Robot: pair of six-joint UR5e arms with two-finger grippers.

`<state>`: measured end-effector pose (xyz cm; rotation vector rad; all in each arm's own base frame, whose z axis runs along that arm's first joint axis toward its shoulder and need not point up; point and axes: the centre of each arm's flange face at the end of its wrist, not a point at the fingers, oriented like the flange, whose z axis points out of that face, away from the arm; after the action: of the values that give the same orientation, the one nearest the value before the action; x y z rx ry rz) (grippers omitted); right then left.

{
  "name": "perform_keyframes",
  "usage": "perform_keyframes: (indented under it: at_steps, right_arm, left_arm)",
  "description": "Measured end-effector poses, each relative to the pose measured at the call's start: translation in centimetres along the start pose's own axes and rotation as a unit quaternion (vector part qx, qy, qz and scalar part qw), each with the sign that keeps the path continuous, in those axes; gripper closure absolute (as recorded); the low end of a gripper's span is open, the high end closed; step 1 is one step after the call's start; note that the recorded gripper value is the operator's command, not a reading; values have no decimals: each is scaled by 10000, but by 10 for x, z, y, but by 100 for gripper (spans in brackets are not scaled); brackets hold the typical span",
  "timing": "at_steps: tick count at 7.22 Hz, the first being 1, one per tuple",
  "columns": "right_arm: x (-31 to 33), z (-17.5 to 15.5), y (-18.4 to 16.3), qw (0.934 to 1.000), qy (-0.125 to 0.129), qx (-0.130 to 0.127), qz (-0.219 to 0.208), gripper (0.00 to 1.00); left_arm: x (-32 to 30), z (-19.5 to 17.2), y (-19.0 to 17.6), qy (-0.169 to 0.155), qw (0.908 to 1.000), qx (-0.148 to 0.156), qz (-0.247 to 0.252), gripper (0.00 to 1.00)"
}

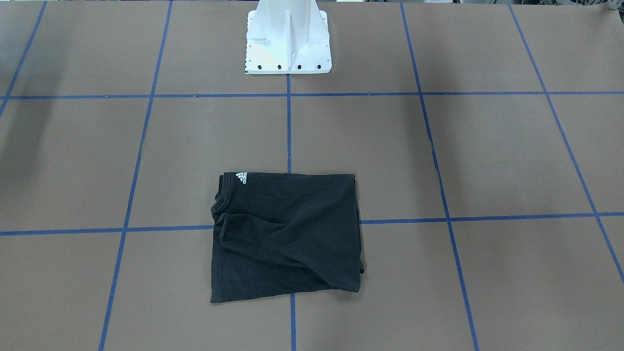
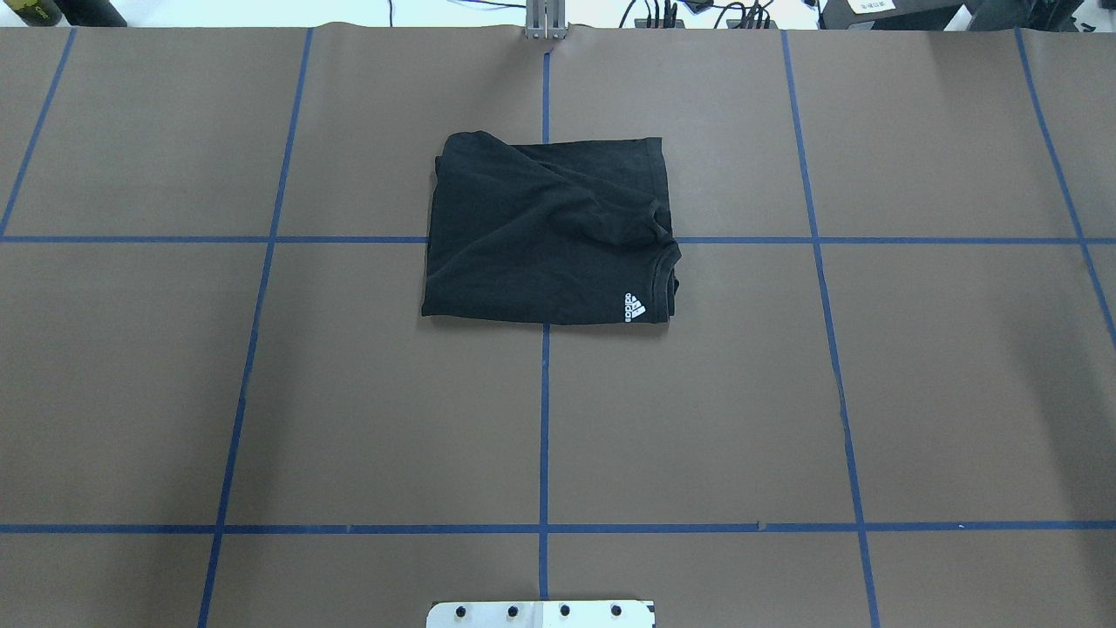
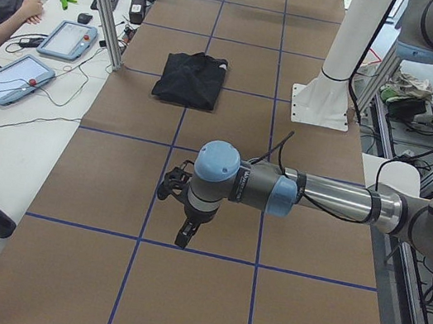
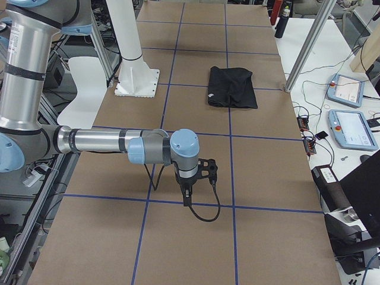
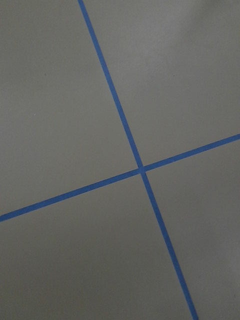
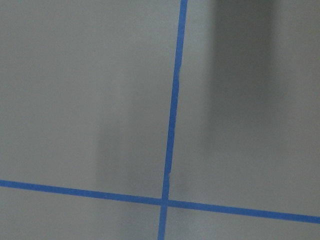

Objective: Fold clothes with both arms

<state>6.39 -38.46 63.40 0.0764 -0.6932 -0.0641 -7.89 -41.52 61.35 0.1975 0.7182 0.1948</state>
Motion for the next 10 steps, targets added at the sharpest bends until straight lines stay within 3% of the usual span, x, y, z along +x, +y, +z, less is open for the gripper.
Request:
perform_keyframes:
  at_steps: [1,2,5,10]
  right_arm:
    - [-1,-1,-1,10000,-21,52,-16,0]
    - [-3,-3,-2,10000,-60,75,-25,0]
    - [-10,-8,-1,9996,-243,103,-55,0]
    - [-11,-8,1,9996,-236,120,-63,0]
  left_arm:
    - [-5,2,-14,-24,9989,-119,-462,0]
    - [-6,1,-21,-60,9981,-159,-596,0]
    - [-6,1,-25,-27,9996,-196,182,0]
    - [-11,7,-23,-59,9992,-202,326,0]
